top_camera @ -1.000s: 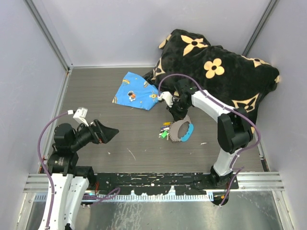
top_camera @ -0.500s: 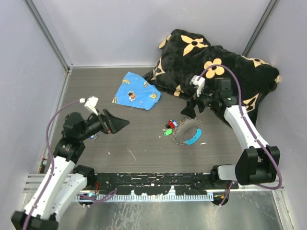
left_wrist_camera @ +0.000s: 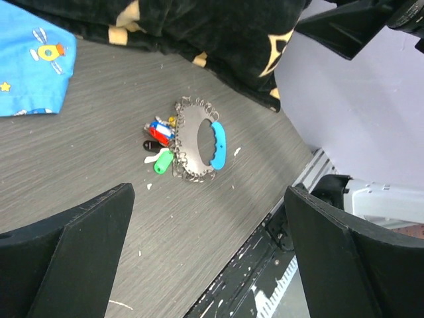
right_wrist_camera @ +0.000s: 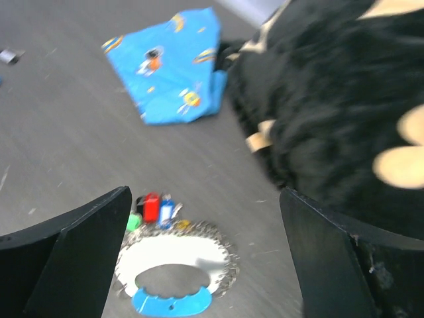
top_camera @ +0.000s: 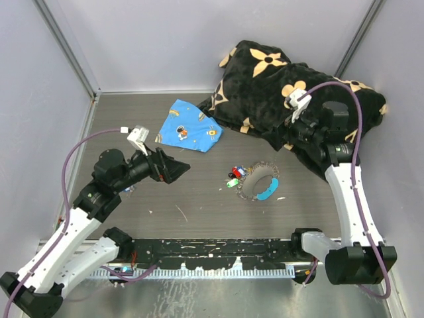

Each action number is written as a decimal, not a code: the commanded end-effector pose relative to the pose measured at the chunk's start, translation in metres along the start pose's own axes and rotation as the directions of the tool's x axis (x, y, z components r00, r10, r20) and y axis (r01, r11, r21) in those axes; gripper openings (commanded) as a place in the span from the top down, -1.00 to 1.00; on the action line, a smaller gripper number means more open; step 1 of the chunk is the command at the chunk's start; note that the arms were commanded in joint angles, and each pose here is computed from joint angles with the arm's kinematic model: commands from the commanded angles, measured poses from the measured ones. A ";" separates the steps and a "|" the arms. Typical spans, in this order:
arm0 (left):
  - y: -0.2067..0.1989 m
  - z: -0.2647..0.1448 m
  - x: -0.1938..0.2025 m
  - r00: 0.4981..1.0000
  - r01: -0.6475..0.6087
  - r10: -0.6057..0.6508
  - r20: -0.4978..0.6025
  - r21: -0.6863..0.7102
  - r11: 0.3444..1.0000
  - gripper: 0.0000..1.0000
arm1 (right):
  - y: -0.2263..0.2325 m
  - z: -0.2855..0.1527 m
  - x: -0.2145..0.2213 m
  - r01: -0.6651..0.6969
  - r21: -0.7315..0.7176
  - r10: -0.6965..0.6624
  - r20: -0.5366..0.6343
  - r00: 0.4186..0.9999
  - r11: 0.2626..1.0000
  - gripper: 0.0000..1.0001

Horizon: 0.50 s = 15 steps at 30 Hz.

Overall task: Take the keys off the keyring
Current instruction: Place the keyring at the center of the board, then reset both arms

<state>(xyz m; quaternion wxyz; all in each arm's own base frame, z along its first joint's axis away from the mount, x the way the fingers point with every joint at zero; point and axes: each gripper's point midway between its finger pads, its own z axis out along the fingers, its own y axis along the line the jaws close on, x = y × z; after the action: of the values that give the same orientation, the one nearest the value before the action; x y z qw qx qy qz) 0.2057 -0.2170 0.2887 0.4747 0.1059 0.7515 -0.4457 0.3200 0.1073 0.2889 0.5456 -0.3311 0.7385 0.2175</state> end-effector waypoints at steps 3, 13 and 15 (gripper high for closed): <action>-0.027 -0.019 -0.043 0.989 -0.032 0.027 0.147 0.035 0.999 -0.96 | -0.038 -0.024 -0.074 -0.147 0.251 0.101 0.188 0.977 0.957 -1.00; -0.060 -0.041 -0.068 0.985 -0.085 0.069 0.159 0.091 0.992 -0.97 | 0.015 -0.037 -0.126 -0.258 -0.018 0.251 0.306 0.918 0.966 -1.00; -0.069 -0.044 -0.075 0.982 -0.104 0.085 0.170 0.111 0.988 -0.97 | 0.012 -0.044 -0.135 -0.292 0.009 0.274 0.325 0.905 0.956 -1.00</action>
<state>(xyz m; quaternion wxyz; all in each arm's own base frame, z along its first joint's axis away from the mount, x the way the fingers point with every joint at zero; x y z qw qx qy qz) 0.1900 -0.2032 0.3633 0.5283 0.1061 0.7061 -0.4594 0.3150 0.1214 0.3702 0.5850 -0.2162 0.7191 0.3066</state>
